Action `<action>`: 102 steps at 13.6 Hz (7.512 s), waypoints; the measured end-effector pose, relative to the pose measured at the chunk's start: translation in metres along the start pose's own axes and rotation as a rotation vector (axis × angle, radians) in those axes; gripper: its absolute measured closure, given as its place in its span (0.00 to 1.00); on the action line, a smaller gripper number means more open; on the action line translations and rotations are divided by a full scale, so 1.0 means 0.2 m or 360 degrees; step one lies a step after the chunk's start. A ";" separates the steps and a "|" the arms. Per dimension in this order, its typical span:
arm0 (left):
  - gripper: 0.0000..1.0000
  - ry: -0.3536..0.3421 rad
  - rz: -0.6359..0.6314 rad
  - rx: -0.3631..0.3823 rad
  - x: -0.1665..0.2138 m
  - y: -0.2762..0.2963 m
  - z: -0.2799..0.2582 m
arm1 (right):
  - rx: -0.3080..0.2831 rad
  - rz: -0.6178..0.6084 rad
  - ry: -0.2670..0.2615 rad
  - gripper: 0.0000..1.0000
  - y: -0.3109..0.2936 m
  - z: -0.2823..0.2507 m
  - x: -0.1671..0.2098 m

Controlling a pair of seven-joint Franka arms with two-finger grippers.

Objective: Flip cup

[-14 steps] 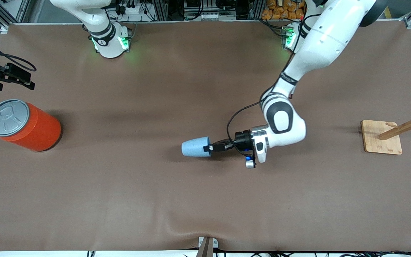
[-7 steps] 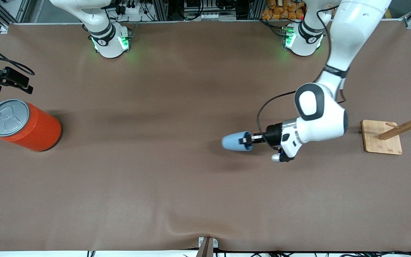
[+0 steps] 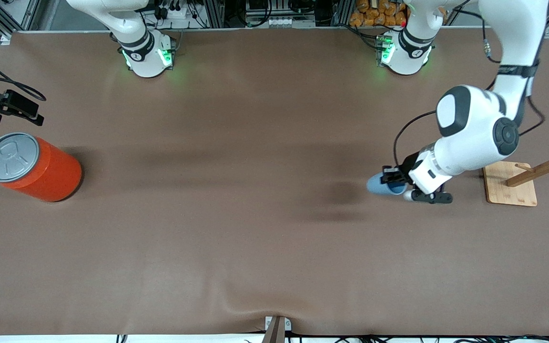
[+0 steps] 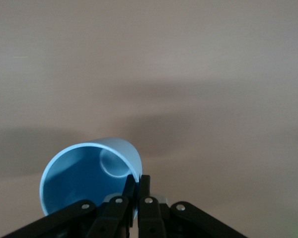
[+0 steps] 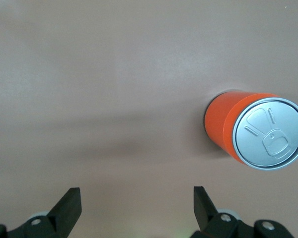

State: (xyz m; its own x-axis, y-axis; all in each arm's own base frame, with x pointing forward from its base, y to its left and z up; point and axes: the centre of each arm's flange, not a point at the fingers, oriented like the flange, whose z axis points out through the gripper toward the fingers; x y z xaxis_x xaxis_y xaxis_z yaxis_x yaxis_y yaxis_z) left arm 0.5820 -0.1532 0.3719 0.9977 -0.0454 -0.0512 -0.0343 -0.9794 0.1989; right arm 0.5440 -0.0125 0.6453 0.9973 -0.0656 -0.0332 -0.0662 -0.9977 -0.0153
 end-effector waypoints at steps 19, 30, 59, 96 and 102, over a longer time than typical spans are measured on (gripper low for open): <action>0.59 0.0088 0.0024 0.0315 -0.25 -0.27 0.45 | -0.0001 0.0020 -0.0017 0.00 0.02 0.05 0.01; 0.00 0.0099 0.0021 0.0354 -0.14 -0.16 0.05 | 0.0000 0.0055 -0.0023 0.00 0.08 0.06 0.01; 0.00 0.0191 -0.0076 0.0335 -0.30 -0.42 -1.42 | 0.0000 0.0048 -0.0028 0.00 0.07 0.07 0.01; 0.00 0.0089 -0.0124 0.0326 -0.36 -0.40 -1.48 | -0.0001 0.0037 -0.0032 0.00 0.05 0.07 0.01; 0.00 0.0086 -0.0112 0.0327 -0.36 -0.38 -1.48 | -0.0001 0.0046 -0.0034 0.00 0.07 0.07 0.01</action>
State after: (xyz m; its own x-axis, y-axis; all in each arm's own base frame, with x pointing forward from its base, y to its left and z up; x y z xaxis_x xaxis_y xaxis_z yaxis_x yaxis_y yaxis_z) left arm 0.5298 -0.0166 0.6500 0.9995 0.0299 -0.0042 0.0299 -0.9995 -0.0070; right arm 0.5442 -0.0260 0.6316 0.9941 -0.0939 -0.0550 -0.0948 -0.9954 -0.0137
